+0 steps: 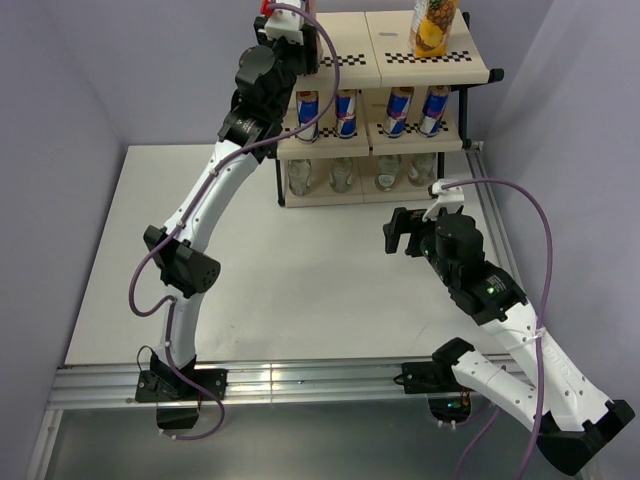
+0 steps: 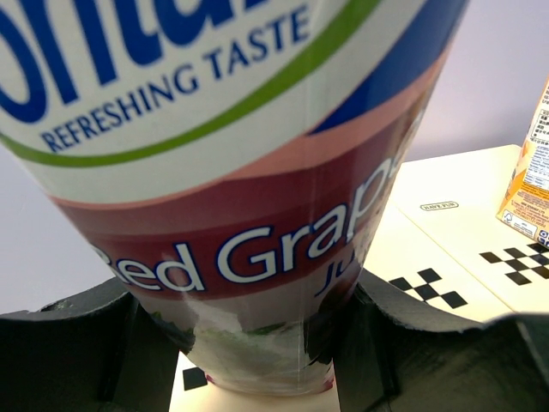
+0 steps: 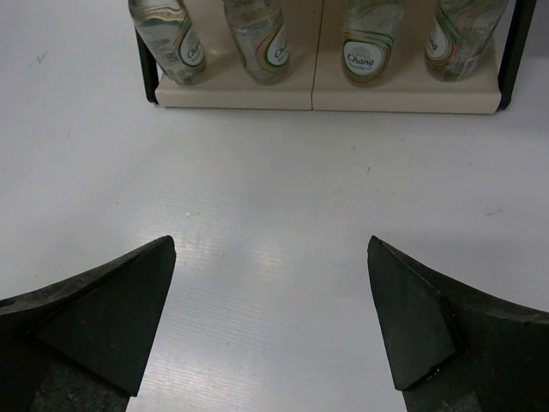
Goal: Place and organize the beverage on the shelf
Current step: Adjust the drink.
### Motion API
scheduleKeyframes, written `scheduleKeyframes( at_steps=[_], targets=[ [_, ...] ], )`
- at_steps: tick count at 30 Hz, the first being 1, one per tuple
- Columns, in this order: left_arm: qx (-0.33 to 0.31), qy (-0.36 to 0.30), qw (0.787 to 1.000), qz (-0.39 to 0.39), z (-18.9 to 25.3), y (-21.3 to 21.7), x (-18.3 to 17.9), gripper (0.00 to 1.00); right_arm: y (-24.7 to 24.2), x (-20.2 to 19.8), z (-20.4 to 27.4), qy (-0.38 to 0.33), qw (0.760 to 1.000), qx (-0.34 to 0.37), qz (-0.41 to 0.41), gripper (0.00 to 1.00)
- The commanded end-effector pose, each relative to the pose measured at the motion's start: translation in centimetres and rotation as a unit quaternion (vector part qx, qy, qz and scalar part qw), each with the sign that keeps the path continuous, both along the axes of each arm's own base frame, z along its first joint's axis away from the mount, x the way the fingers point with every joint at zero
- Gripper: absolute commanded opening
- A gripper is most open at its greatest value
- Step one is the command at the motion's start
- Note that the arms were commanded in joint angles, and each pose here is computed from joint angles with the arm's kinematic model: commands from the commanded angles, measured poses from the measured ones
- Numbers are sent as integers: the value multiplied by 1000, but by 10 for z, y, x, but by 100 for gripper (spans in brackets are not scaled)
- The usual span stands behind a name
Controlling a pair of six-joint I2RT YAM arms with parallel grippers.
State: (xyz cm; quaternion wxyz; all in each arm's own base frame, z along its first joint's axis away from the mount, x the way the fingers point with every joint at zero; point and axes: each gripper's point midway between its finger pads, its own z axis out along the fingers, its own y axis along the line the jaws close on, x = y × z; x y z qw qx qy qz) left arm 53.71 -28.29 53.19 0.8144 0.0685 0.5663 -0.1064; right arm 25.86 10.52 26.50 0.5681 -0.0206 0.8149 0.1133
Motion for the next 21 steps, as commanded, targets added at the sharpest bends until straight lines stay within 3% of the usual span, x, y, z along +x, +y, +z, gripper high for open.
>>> scheduleKeyframes(
  at_steps=[1, 4, 6, 7, 8, 11, 17, 21],
  targets=[
    [-59, -99, 993, -14, 76, 21, -29, 52, 3, 3, 6, -16, 1000, 10, 4, 100],
    [-56, -98, 993, -14, 74, 21, -27, 60, 4, 3, 5, -15, 1000, 12, 6, 100],
    [-53, -96, 994, -19, 72, 19, -25, 59, 4, 3, 6, -17, 1000, 13, 6, 100],
    [-57, -94, 994, -20, 71, 21, -24, 38, 3, 3, 8, -19, 1000, 14, 5, 100],
    [-57, -90, 994, -21, 69, 20, -23, 34, 4, 4, 8, -20, 1000, 15, 5, 100],
    [-60, -89, 994, -32, 68, 16, -23, 33, 5, 4, 12, -25, 999, 21, 8, 100],
    [-106, -104, 986, -77, 93, 18, -48, 1, 7, 4, 23, -41, 999, 34, 10, 100],
    [-149, -143, 970, -129, 127, 18, -77, 1, 12, 6, 28, -45, 998, 41, 20, 100]
  ],
)
